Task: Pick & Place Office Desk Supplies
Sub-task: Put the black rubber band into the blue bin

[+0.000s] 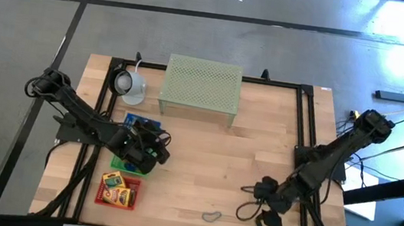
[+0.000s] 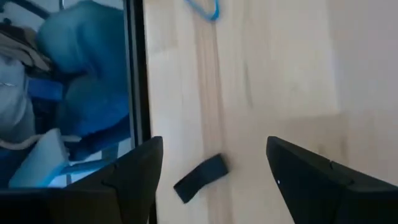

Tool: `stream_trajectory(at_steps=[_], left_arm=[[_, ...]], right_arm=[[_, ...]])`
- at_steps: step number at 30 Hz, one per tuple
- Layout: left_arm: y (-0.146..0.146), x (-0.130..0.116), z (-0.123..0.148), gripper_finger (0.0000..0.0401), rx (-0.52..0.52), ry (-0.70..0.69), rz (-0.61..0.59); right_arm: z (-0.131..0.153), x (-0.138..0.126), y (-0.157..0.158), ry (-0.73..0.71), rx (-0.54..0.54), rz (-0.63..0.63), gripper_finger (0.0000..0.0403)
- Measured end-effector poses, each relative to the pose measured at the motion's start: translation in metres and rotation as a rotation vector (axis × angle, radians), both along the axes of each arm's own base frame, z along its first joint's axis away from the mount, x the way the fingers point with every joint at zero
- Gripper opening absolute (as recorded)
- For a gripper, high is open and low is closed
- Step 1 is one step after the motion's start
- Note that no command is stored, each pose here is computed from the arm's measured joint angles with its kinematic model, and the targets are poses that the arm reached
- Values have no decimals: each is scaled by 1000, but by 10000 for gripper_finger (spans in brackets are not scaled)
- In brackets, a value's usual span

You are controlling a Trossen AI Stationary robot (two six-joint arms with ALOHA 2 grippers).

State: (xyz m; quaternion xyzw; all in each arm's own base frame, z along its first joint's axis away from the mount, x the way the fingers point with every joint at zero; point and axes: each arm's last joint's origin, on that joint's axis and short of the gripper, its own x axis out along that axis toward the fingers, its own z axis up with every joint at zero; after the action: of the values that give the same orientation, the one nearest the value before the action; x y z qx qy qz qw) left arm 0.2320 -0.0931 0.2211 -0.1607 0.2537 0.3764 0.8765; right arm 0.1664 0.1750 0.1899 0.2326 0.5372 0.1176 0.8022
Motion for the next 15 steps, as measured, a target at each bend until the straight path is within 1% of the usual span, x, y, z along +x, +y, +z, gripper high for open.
stream_trajectory(at_steps=[4,7,9,13,15], left_arm=[[-5,5,3,133,12,-26,-53],[-7,7,5,135,29,-31,-88],[-9,7,5,136,45,-20,-109],[-8,7,5,136,79,10,-137],[-8,7,5,135,104,25,-146]], right_arm=[[-16,-5,13,75,-23,-6,288],[-29,-9,22,164,-21,0,288],[-36,-9,29,200,13,-2,288],[-44,-5,45,183,96,-9,288],[-49,-6,50,186,111,-19,288]])
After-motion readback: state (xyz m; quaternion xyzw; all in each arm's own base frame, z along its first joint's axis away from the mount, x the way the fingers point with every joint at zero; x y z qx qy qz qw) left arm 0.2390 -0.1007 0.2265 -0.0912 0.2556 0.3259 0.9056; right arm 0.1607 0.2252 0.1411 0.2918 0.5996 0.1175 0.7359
